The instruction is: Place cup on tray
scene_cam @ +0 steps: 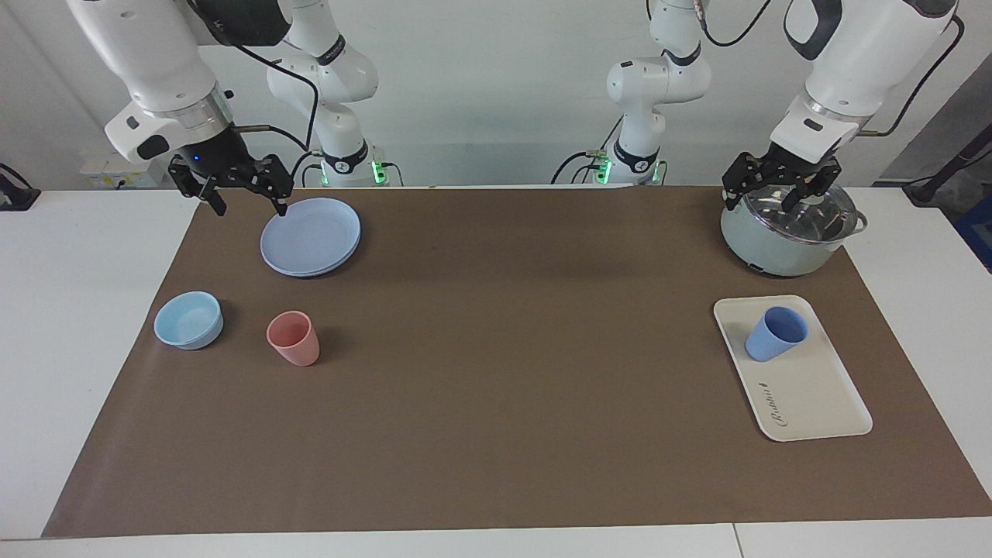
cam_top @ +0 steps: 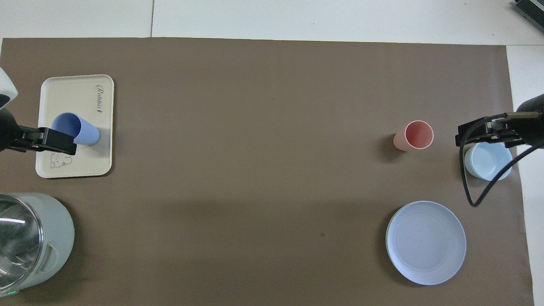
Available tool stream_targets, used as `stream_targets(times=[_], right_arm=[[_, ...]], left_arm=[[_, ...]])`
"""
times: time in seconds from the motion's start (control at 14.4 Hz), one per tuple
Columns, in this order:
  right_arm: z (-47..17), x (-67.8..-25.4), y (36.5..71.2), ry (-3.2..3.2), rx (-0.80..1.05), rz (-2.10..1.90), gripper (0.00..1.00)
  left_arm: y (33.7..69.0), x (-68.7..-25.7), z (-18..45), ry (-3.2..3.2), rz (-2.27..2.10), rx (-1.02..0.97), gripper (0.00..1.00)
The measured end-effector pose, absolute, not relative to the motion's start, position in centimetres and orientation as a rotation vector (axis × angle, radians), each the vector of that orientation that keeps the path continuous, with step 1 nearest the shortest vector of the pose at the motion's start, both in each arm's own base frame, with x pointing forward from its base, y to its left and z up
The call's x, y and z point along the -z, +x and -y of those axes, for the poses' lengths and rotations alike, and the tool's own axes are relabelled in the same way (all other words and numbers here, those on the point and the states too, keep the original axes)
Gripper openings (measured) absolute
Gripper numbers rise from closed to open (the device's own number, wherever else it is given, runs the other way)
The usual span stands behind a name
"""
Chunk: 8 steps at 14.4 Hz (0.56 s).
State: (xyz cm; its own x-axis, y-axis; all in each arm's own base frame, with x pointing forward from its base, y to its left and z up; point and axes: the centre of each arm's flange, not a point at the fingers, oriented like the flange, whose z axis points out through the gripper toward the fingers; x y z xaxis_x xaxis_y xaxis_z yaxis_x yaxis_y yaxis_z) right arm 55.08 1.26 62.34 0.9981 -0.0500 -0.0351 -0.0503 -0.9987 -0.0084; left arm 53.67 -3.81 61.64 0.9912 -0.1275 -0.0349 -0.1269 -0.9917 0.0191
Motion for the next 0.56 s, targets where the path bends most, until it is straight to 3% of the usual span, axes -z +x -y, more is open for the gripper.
stream_targets(times=[0.56], right_arm=[[-0.79, -62.55, 54.97, -3.13, -0.049, -0.091, 1.0]], left_arm=[[53.65, -61.44, 3.8, 3.118, 0.199, 0.063, 1.0]])
